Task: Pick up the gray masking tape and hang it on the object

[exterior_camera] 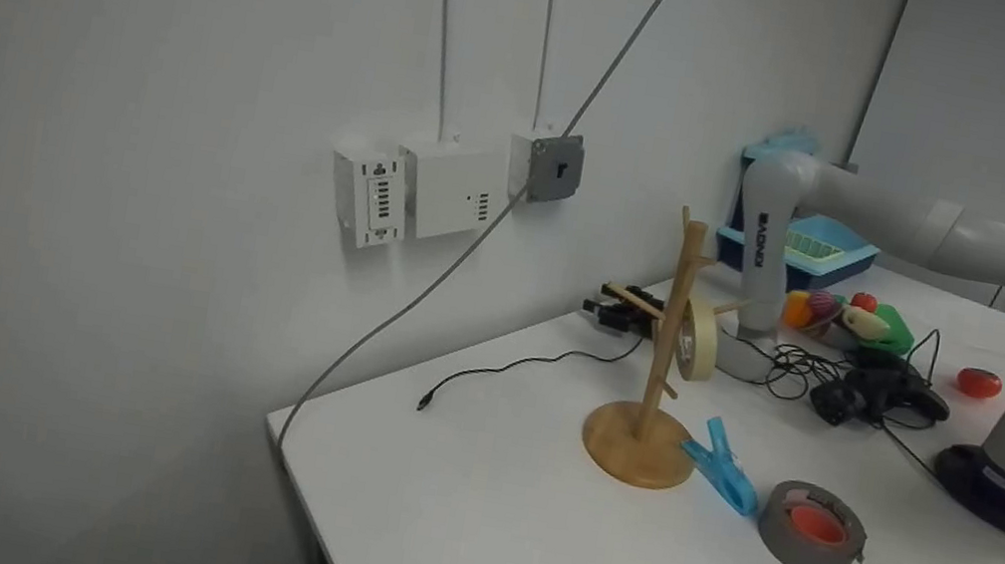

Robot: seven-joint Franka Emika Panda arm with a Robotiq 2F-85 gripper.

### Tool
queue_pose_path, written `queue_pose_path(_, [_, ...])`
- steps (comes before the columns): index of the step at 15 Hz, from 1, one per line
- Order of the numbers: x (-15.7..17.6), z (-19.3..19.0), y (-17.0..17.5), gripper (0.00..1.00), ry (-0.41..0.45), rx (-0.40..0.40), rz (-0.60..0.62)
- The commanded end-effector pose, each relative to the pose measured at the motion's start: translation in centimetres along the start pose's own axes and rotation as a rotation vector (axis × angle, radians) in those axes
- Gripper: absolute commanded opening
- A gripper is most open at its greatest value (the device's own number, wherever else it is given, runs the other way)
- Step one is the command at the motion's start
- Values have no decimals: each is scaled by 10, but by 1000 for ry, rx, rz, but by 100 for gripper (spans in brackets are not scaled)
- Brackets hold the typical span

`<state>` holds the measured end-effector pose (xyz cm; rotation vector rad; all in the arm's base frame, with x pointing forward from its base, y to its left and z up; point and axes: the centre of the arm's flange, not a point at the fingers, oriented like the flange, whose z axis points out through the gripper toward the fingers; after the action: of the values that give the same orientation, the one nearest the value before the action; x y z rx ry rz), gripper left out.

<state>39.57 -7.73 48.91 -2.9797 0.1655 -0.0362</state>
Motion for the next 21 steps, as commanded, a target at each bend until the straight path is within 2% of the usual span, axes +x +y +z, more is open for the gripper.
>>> queue_pose_path(1, [5,25,25,100,-22,-51,27])
queue_pose_path(4, [10,48,43,100,-37,-99,53])
queue_pose_path(12, [37,111,65,100,52,-205,104])
queue_pose_path(15, [44,122,58,100,57,-216,95])
queue_pose_path(16, [38,117,61,100,45,-189,91])
queue_pose_path(21, [38,121,60,100,38,-190,89])
